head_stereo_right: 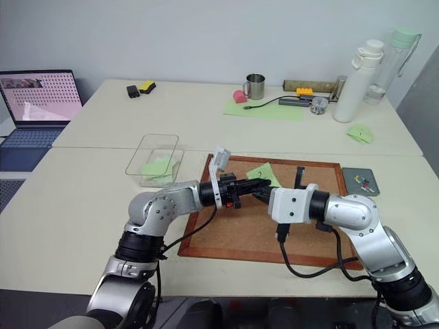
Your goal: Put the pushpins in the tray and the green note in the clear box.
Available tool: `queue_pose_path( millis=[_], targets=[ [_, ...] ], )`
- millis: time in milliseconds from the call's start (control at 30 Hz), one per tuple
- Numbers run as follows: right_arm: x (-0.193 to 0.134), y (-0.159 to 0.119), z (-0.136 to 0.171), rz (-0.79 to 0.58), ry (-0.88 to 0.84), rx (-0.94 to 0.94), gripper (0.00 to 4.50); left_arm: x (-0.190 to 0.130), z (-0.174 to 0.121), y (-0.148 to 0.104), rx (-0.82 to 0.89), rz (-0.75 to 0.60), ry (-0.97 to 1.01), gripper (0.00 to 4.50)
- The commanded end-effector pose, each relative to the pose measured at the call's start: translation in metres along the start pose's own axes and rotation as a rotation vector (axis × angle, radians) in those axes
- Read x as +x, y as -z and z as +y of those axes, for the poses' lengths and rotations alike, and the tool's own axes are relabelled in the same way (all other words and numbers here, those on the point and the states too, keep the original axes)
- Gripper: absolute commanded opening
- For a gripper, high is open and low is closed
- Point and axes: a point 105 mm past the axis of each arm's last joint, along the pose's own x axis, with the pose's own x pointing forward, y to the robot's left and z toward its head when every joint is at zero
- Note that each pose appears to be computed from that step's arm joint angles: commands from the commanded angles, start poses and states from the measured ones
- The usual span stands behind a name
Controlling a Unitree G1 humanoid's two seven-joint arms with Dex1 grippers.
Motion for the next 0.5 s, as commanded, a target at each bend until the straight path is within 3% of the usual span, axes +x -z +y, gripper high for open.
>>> queue_pose_path(
  millis=[33,167,267,367,500],
  targets=[
    [-0.013,-0.021,-0.008,-0.058,0.068,-0.032,0.00,-0.006,0.009,-0.009,0.045,-0.019,-0.046,0.06],
    [-0.018,-0.024,-0.007,-0.069,0.110,0.018,0.00,-0.007,0.010,-0.009,0.057,-0.013,-0.041,0.06],
    [-0.027,-0.020,-0.023,-0.094,0.269,0.190,0.00,-0.006,0.004,-0.011,0.090,-0.010,-0.017,0.06],
    [-0.047,0.010,-0.044,-0.032,0.487,0.380,0.00,-0.003,-0.009,-0.020,0.184,-0.016,0.030,0.06],
    [-0.094,0.079,-0.059,0.165,0.781,0.647,0.00,0.007,-0.037,-0.022,0.537,0.052,0.129,0.06]
  ],
)
